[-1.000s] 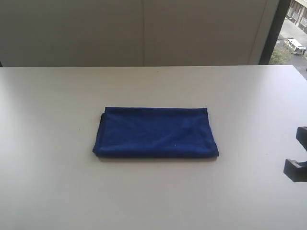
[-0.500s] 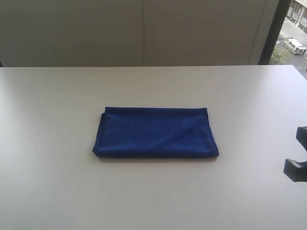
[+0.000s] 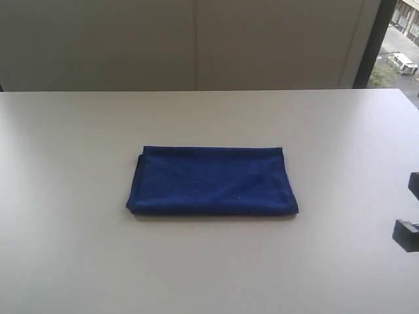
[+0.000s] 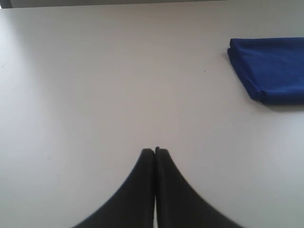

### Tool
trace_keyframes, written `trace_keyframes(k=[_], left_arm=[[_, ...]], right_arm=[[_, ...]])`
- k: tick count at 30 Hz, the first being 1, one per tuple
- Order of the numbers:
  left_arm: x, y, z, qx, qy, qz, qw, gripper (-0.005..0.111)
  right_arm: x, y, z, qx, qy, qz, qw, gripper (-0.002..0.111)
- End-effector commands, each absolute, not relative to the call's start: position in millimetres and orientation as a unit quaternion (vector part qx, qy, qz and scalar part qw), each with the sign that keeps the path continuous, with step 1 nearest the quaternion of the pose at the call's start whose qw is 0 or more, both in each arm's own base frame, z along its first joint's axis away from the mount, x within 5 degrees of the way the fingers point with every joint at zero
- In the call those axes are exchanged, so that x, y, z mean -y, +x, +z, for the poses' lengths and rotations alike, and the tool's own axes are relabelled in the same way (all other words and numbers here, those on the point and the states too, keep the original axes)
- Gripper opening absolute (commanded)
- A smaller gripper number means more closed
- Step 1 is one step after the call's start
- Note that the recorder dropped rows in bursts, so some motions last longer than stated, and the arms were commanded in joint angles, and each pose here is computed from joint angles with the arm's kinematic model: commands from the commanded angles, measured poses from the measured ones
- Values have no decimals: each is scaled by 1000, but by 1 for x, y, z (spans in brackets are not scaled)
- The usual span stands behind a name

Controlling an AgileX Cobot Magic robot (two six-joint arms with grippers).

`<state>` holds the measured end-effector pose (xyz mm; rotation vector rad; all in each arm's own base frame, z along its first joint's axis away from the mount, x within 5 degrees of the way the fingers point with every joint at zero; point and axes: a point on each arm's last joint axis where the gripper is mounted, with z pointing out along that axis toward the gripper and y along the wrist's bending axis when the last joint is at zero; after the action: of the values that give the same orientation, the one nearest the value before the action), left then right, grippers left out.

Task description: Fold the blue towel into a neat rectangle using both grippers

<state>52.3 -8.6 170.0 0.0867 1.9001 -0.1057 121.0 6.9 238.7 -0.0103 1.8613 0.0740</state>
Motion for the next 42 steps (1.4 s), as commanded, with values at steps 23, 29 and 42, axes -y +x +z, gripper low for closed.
trace_keyframes(k=[23, 29, 42], left_arm=[[9, 52, 169, -812, 36, -48, 580, 0], [9, 52, 169, -812, 36, -48, 580, 0], [9, 52, 169, -812, 36, -48, 580, 0]], right_arm=[[16, 54, 198, -711, 190, -14, 677, 0], [14, 52, 184, -772, 142, -50, 617, 0], [11, 53, 183, -785, 76, -64, 611, 0]])
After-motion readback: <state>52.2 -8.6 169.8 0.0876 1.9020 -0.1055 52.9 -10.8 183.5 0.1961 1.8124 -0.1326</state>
